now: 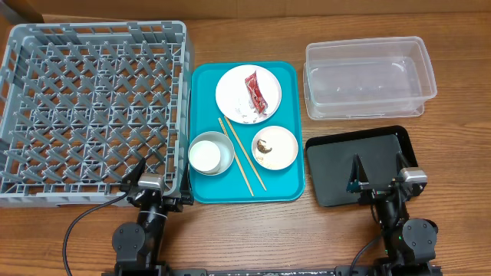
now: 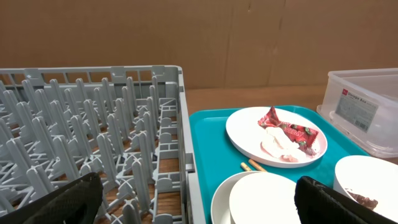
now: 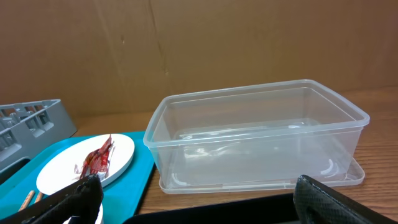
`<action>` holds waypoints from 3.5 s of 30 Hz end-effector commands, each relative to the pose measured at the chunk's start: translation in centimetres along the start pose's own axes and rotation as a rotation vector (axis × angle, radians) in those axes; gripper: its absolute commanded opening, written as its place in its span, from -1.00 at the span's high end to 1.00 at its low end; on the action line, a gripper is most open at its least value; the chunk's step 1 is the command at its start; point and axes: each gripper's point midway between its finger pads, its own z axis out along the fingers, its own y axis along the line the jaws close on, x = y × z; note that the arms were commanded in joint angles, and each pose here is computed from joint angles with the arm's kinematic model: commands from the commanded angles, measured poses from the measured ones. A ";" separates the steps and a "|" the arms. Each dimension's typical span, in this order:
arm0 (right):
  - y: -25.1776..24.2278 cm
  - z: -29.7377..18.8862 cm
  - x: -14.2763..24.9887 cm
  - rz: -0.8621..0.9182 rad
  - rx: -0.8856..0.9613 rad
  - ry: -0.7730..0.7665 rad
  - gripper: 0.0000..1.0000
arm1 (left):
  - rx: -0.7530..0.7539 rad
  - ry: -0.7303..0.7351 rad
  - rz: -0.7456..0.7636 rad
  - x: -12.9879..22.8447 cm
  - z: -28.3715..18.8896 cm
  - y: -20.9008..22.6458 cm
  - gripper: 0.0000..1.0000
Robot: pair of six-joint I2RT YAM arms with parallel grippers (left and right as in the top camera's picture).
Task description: Sort waste into correct bins and load items into the dishwasher
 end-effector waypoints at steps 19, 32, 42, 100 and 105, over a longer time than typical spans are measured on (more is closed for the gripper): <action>0.0 0.0 0.2 -0.003 -0.001 -0.002 -1.00 | 0.015 -0.004 -0.008 0.0 0.0 -0.3 -1.00; 0.0 0.0 0.2 -0.003 -0.001 -0.002 -1.00 | 0.015 -0.004 -0.008 0.0 0.0 -0.3 -0.99; 0.0 0.0 0.2 -0.003 -0.001 -0.002 -0.99 | 0.015 -0.004 -0.008 0.0 0.0 -0.3 -1.00; 0.9 0.0 -0.7 0.035 -0.054 -0.038 -1.00 | 0.045 -0.025 -0.015 -0.5 -0.1 -0.8 -1.00; 1.1 -0.2 -1.9 0.036 -0.056 -0.049 -1.00 | 0.056 -0.032 -0.099 -0.9 -0.1 -1.0 -1.00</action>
